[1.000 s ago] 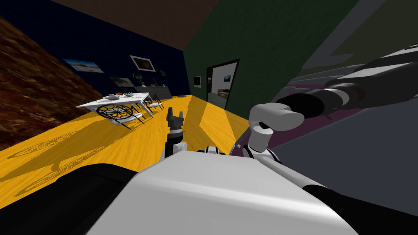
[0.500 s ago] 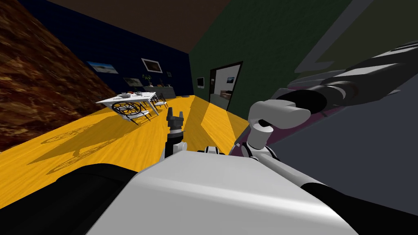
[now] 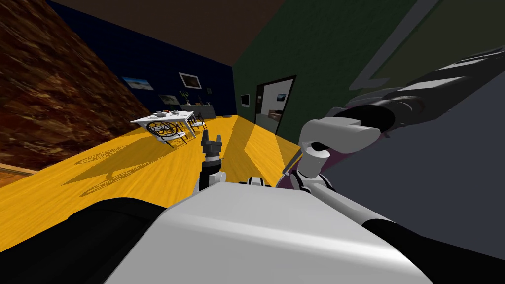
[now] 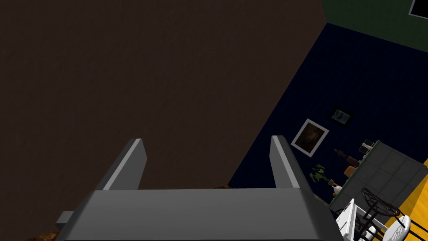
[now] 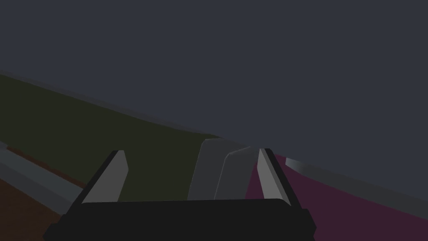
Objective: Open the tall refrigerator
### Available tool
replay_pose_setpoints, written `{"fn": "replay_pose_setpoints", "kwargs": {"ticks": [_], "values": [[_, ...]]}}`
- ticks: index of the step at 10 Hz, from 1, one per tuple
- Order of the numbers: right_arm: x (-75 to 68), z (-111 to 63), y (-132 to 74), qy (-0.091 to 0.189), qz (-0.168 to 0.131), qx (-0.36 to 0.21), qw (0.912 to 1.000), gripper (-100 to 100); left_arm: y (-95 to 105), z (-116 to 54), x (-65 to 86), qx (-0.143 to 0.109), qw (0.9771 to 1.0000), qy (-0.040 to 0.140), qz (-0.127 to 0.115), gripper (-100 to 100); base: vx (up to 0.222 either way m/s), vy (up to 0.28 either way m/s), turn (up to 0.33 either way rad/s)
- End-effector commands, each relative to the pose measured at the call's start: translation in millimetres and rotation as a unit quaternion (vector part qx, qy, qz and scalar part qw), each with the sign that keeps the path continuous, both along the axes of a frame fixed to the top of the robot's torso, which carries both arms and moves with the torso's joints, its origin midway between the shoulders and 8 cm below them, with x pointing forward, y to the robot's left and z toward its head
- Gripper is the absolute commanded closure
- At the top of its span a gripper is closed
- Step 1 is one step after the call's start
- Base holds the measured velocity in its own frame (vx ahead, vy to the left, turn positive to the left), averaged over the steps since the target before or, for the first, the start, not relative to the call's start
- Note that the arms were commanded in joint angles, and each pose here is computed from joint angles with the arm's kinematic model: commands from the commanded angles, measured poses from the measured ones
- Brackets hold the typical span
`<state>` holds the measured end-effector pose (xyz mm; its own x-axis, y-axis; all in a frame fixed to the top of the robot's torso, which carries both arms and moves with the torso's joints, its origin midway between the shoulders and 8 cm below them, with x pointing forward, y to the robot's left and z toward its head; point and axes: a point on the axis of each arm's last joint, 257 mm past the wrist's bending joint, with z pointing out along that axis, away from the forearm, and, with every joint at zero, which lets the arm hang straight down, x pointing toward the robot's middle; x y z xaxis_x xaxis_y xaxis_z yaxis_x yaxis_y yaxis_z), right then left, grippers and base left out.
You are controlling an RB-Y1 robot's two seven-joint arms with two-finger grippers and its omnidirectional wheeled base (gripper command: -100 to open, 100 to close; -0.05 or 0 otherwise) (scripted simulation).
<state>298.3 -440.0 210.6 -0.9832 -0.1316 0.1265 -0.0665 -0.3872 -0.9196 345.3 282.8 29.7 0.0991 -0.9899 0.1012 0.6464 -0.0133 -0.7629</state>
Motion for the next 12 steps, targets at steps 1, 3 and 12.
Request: {"fn": "replay_pose_setpoints", "kwargs": {"ticks": [1,3,12], "values": [[16.9,4.1,3.7,-0.008,0.039,0.013,0.9991,-100,0.0,0.0,0.0,0.0,1.0,0.0,0.0,0,-0.086,-0.027,0.163],[20.8,3.4,4.4,-0.007,0.046,0.014,0.9988,-100,0.0,0.0,0.0,0.0,1.0,0.0,0.0,0,-0.066,-0.046,0.062],[74.9,-20.8,34.4,-0.003,0.167,0.103,0.9805,-100,0.0,0.0,-0.1,0.0,1.0,0.0,0.0,0,-0.078,-0.03,0.118]]}}
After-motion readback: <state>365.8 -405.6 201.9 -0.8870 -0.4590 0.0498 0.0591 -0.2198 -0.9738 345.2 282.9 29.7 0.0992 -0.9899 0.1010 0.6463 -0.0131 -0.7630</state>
